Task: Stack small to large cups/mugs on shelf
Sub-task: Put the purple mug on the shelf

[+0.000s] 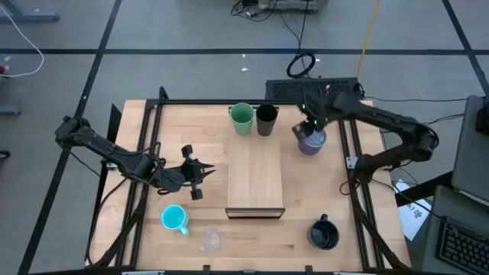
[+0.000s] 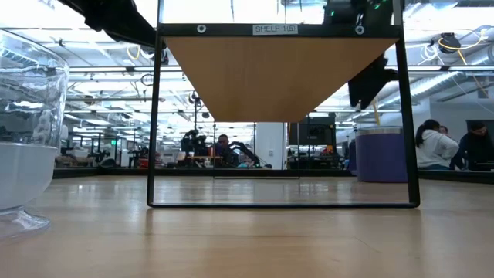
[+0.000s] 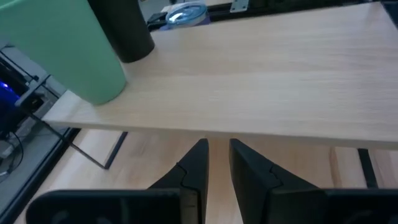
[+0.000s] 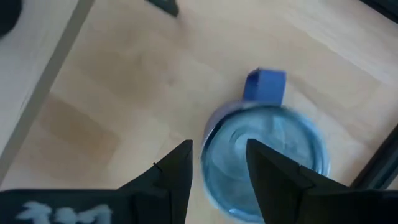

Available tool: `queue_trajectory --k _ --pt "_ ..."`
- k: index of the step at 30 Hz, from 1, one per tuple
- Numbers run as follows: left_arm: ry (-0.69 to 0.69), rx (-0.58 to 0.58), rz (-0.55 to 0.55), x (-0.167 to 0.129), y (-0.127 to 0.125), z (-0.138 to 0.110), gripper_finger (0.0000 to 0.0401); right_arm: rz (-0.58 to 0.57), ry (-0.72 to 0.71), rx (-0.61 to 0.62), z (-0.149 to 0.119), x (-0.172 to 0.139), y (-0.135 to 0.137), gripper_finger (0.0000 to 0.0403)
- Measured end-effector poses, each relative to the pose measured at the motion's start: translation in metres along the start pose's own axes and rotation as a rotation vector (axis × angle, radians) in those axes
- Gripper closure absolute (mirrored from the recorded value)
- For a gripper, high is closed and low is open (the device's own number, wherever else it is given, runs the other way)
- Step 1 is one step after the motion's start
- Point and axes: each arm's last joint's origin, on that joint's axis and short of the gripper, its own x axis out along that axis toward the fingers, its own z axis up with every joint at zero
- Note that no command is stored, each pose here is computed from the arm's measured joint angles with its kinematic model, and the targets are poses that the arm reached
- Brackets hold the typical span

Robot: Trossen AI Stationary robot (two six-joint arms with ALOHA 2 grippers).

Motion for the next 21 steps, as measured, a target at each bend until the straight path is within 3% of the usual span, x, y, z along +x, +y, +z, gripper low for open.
queue_trajectory --k 10,21 --pt "-0.014 0.015 -0.003 0.0 0.0 0.002 0.0336 0.003 0.175 -0.044 0.066 0.019 -0.023 0.0259" --pt "-0.009 0.013 -0.033 0.0 -0.001 0.001 0.0336 -0.025 0.334 -0.152 0.08 0.055 -0.025 0.0247"
